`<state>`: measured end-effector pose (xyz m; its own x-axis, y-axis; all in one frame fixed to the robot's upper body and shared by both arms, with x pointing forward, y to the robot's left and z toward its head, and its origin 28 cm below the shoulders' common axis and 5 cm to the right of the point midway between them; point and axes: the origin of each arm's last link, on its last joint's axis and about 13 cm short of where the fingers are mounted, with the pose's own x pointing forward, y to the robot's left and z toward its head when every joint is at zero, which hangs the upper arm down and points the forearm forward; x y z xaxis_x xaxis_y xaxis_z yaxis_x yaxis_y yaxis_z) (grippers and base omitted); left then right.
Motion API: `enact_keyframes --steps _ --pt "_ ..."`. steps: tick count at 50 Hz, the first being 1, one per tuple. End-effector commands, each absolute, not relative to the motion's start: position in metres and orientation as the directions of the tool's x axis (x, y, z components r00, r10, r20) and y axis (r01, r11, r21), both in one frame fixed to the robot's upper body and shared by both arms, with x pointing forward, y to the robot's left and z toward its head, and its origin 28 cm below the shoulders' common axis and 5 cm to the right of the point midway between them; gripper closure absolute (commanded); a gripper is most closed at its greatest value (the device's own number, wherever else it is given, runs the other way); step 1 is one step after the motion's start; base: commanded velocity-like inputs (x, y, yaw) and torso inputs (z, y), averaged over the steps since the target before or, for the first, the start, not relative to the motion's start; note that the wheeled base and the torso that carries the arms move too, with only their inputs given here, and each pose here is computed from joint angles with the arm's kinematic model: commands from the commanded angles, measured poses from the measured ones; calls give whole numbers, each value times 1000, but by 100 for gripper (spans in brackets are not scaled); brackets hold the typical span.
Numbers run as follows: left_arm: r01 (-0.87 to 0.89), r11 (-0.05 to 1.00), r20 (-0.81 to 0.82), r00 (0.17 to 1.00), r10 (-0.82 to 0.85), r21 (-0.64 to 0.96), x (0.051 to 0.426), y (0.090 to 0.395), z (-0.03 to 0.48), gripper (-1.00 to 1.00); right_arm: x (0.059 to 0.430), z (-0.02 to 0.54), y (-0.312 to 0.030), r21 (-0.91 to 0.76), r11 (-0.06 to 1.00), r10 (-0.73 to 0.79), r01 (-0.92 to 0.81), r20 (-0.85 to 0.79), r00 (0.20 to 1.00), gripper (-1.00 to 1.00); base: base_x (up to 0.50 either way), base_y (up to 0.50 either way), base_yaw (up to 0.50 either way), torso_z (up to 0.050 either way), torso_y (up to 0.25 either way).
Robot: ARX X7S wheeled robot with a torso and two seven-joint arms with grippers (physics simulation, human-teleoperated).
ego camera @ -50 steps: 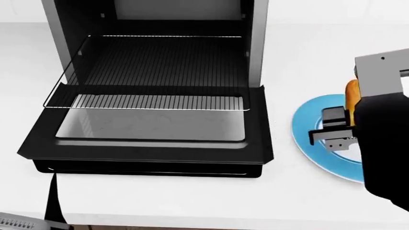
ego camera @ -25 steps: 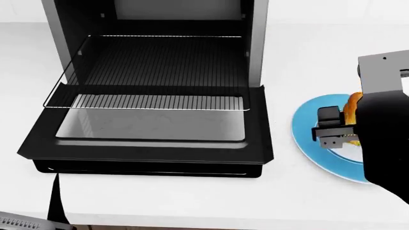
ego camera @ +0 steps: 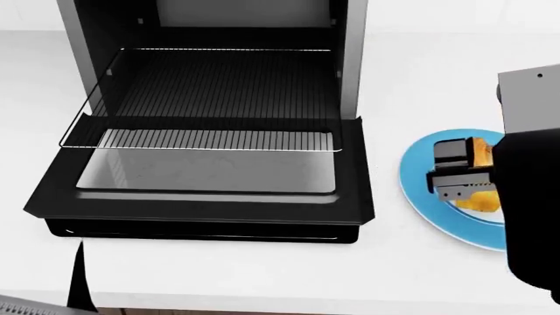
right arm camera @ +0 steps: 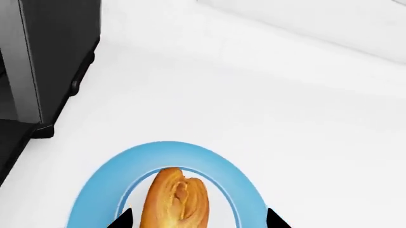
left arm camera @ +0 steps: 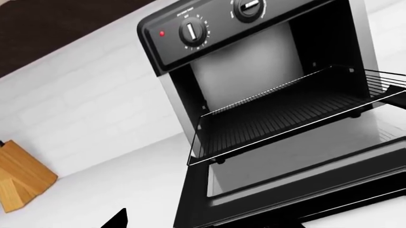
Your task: Pick the bread from the rack and place it on the plate on the counter.
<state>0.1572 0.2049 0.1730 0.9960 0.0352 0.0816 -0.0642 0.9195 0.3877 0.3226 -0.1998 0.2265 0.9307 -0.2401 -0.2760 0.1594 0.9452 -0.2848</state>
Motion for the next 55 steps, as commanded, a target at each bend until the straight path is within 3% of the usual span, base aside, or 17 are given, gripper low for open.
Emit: enact_keyframes --steps 1,18,55 --pt "-61 928 84 996 31 368 155 207 171 -100 285 252 -186 -257 957 -175 137 -129 976 -100 0 0 0 0 0" --pt "-65 926 101 994 30 372 157 207 176 -100 219 265 -176 -273 956 -111 110 11 994 -100 0 0 0 0 0" --pt "-62 926 112 993 22 372 159 206 177 -100 123 262 -162 -289 955 -29 73 155 987 -100 0 0 0 0 0"
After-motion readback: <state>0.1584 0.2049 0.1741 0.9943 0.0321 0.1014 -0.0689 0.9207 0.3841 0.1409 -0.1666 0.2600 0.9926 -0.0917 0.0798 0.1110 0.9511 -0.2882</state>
